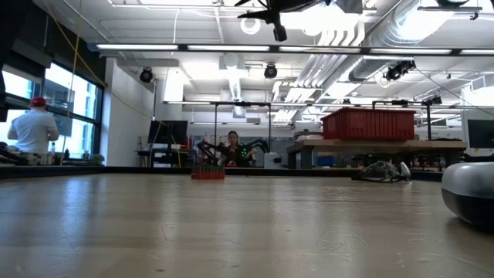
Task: Coil cords
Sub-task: Coil the blue wire onto the spool
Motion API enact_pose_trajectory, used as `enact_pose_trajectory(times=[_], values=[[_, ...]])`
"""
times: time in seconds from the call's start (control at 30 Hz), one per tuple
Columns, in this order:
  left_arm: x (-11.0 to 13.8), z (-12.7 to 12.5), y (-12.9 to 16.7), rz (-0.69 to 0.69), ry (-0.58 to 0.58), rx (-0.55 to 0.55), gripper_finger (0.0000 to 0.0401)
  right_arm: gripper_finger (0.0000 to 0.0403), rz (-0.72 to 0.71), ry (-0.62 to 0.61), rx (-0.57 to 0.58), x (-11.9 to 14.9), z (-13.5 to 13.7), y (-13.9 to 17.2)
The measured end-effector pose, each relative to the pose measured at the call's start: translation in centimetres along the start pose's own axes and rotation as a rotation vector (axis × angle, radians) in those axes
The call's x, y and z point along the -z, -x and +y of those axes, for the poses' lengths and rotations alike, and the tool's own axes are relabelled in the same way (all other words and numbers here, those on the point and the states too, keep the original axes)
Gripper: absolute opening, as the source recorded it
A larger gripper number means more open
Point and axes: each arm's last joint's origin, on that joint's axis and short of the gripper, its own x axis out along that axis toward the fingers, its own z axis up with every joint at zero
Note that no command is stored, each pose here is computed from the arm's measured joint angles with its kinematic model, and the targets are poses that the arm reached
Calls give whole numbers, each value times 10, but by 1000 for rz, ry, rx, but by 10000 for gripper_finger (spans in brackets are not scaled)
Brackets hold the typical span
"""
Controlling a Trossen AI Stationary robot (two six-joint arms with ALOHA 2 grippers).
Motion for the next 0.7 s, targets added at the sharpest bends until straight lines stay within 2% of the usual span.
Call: enact_pose_trajectory(times=[0.17, 0.3, 0.53, 0.7], values=[[-14, -26, 17, -186, -231, 33, 0, 103, -1, 4, -21, -10, -3, 10], [-23, -47, 31, -314, -424, 31, 0, 103, 14, 64, -69, -14, 3, 25], [-30, -72, 49, -407, -784, -31, 0, 103, 5, 264, -171, -14, 28, 60], [-35, -77, 57, -418, -1009, -102, 0, 103, -22, 408, -349, -12, 58, 93]])
